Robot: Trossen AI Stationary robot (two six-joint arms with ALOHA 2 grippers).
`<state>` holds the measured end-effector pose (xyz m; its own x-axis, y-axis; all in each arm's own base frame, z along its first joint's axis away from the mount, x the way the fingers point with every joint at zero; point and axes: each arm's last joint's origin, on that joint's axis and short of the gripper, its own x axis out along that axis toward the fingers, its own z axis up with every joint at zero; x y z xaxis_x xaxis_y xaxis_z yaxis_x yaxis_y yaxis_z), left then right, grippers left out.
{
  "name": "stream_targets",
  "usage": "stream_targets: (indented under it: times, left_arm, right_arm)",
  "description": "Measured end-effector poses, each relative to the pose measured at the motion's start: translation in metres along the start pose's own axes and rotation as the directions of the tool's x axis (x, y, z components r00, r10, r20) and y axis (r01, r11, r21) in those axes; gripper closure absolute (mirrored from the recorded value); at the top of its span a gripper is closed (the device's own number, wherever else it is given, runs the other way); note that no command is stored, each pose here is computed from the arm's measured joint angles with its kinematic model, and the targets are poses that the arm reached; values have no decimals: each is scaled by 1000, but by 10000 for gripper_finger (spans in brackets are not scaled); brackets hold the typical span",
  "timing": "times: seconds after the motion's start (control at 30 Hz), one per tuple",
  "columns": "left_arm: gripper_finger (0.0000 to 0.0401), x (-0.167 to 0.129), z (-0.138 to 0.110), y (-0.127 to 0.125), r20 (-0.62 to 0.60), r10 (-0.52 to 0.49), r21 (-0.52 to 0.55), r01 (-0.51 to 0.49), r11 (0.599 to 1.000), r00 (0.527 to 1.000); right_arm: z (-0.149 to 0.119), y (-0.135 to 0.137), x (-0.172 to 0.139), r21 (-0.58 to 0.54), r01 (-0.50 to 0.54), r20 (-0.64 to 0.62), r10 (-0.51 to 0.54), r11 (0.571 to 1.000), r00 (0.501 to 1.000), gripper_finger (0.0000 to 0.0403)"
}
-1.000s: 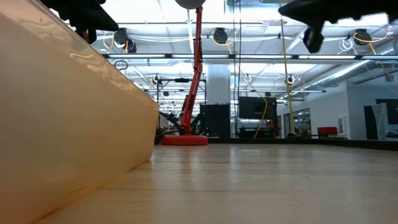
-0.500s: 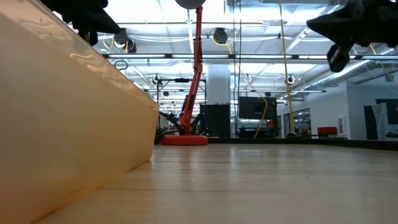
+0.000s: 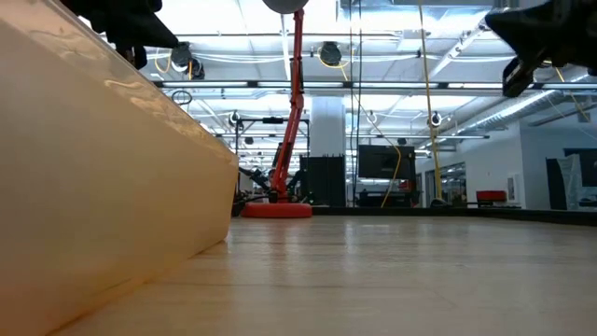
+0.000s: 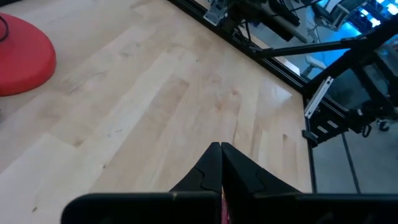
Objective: Pick & Place USB Port
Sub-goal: Return to Home Position
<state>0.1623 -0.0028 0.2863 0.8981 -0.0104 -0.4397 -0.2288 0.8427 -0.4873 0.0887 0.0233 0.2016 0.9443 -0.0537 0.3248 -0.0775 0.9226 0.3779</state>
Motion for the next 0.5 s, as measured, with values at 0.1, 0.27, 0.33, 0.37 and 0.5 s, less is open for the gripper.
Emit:
stream_targets:
  times: [0.1,0.27,0.33,0.37,0.5]
  left_arm:
    - [399,0,0,0,-7,-12,-2,12,1000,1000]
    - [399,0,0,-1,-12,-24,-9,24,1000,1000]
    - [399,0,0,-1,-13,-26,-11,25,1000,1000]
    - [398,0,0,-1,-12,-25,-13,25,1000,1000]
    - [398,0,0,-1,-16,-29,-14,29,999,999]
  right_arm:
    - [-4,-5,-2,-83,50,-37,-53,995,998,403]
    - [-19,-16,-3,-105,115,-188,-134,988,973,403]
    - [-23,-19,-3,-56,99,-242,-110,994,964,403]
    - [-23,-19,-3,-43,70,-257,-78,997,963,403]
    - [-23,-22,-2,-49,12,-278,-25,999,960,403]
